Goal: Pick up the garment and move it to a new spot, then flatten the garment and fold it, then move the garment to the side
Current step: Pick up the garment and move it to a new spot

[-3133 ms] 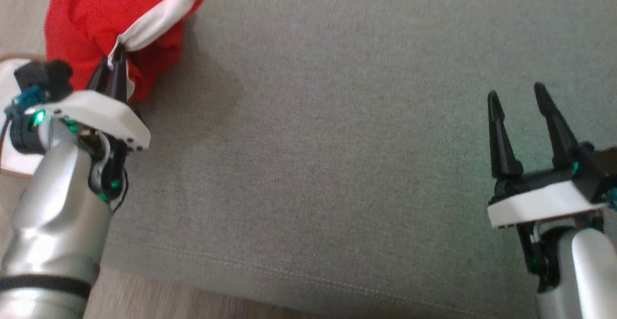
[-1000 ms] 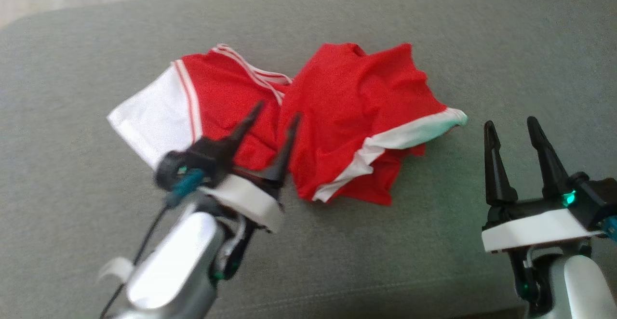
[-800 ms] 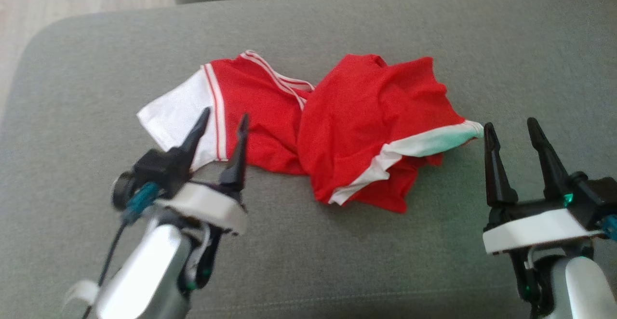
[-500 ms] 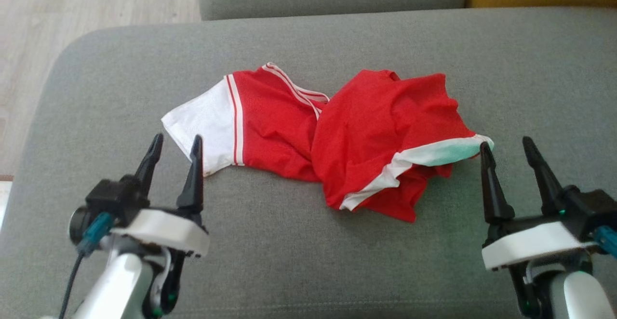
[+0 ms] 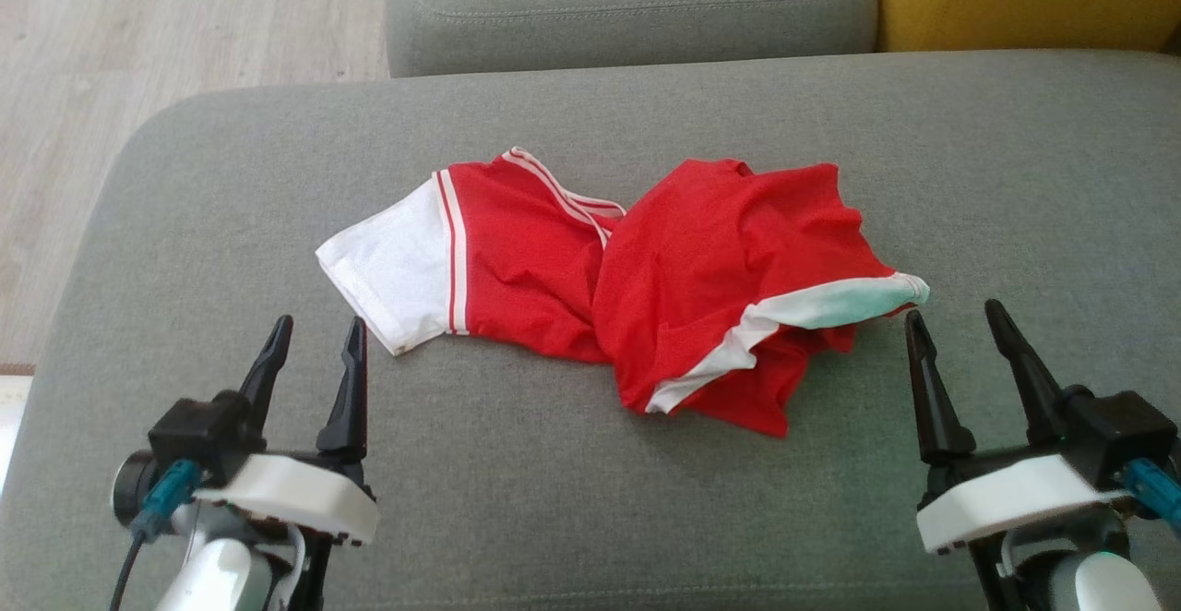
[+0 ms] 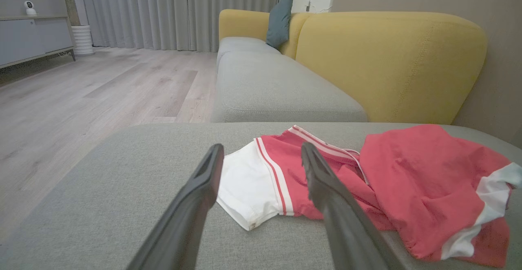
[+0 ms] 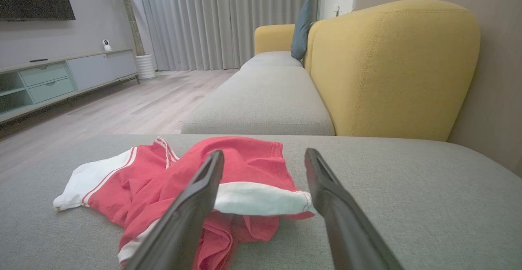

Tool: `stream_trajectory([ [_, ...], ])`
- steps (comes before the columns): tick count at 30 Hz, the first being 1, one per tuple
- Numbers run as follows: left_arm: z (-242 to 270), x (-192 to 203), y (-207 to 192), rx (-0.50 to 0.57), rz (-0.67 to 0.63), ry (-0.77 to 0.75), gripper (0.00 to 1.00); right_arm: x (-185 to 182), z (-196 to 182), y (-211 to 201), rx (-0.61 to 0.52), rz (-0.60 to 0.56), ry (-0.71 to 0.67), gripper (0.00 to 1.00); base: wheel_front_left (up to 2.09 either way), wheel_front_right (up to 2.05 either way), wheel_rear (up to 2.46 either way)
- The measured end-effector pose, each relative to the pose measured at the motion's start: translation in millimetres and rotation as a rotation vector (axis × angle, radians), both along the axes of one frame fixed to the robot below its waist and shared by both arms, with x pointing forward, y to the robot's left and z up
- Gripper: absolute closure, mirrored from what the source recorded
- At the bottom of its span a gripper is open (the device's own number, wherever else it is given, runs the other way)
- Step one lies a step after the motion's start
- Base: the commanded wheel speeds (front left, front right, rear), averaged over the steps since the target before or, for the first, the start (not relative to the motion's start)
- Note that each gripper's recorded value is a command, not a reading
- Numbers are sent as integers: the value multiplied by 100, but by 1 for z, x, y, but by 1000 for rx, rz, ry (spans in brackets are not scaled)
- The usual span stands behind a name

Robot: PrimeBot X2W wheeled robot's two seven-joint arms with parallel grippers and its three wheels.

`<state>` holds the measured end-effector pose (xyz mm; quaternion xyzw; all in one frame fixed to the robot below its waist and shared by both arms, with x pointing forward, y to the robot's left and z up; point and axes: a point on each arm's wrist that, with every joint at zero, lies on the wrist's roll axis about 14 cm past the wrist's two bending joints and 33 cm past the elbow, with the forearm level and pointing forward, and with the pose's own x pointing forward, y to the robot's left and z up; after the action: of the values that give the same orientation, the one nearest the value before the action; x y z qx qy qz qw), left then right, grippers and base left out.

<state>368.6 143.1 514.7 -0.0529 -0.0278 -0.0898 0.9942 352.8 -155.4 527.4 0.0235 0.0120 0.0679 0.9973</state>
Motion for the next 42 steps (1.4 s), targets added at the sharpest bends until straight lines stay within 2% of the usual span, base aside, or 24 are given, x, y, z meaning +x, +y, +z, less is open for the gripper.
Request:
stream_trajectory([
  [21,-13,1,-2,16,-17,32,0,3,-2,0,0,1,7,0,0,0,0],
  [26,-27,2,-34,23,-131,104,0,7,-9,0,0,1,28,0,0,0,0],
  [35,-41,21,-140,19,-480,283,0,23,-23,-1,2,-6,66,0,0,0,0],
  [42,-86,24,-169,67,-587,472,0,28,-37,-19,8,-59,96,0,0,0,0],
])
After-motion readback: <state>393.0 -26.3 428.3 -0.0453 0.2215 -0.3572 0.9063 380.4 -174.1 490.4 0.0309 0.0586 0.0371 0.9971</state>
